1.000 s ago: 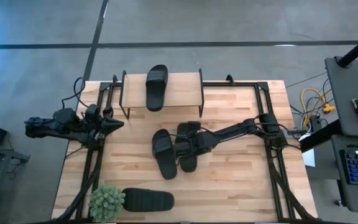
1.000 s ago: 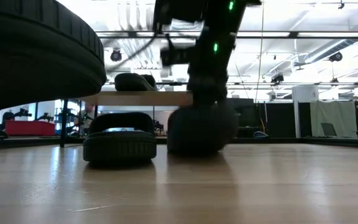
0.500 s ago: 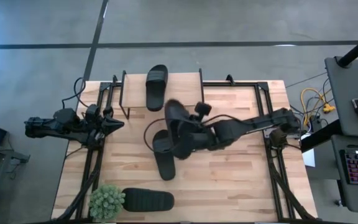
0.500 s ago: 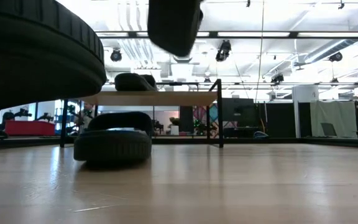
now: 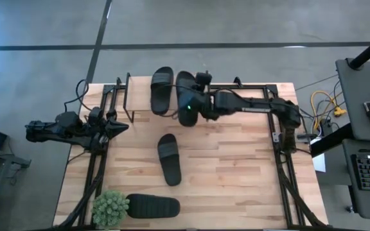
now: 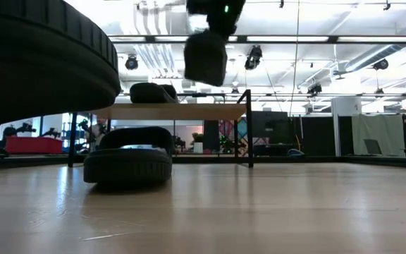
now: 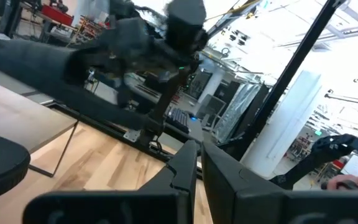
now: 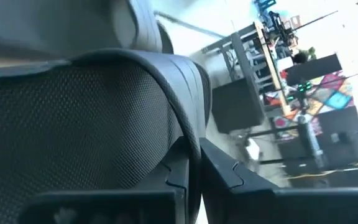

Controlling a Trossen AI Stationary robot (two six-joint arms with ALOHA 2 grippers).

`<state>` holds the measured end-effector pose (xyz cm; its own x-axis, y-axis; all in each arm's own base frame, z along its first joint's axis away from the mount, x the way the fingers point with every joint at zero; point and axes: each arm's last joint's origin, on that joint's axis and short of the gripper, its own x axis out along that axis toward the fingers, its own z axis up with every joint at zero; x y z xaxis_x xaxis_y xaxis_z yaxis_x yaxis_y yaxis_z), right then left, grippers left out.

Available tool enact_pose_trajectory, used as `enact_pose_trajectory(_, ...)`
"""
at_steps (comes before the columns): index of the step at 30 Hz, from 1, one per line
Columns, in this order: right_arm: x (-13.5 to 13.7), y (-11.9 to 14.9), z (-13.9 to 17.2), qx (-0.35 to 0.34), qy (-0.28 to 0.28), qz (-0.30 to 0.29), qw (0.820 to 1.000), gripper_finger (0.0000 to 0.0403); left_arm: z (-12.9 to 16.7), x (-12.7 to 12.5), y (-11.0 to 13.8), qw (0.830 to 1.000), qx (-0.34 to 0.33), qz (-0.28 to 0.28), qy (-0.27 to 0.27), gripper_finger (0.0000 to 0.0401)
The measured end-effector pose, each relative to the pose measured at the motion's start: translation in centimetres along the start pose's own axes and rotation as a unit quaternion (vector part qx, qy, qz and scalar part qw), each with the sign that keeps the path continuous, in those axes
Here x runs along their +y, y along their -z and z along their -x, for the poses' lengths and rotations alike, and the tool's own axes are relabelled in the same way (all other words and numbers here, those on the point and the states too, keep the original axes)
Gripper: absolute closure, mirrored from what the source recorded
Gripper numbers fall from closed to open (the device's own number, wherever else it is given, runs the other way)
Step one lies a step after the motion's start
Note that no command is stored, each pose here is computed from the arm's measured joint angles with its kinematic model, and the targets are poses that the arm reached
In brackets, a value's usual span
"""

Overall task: Pick and place slides into the shelf
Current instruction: Put the black slide on the shelf

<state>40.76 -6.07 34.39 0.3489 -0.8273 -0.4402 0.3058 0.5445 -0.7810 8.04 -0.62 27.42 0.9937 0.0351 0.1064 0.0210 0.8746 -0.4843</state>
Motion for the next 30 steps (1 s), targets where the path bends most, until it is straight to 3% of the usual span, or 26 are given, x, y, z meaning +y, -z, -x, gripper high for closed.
enact_pose_trajectory(4,-0.4,-0.2,-3.4,0.004,0.021,0.03,0.999,0.039,0.0,0.0,0.0,1.0,-0.002,0.0,-0.005,0.0391)
enact_pose_trajectory(12,-0.6,0.9,-8.9,0.037,0.009,0.016,0.999,0.039,-0.1,0.1,0.0,1.0,-0.007,-0.001,-0.021,0.0391)
enact_pose_trajectory(17,-0.2,1.1,-10.4,0.029,-0.016,0.008,0.999,0.039,-0.1,0.2,0.0,0.999,-0.014,-0.001,-0.034,0.0391)
enact_pose_trajectory(25,0.4,0.5,-11.4,0.006,-0.007,-0.007,1.0,0.0389,-0.1,0.3,-0.1,0.998,-0.024,-0.001,-0.053,0.0391)
enact_pose_trajectory(30,0.9,0.5,-11.7,0.01,-0.01,-0.003,1.0,0.0366,-0.1,0.3,-0.1,0.998,-0.026,-0.003,-0.057,0.0391)
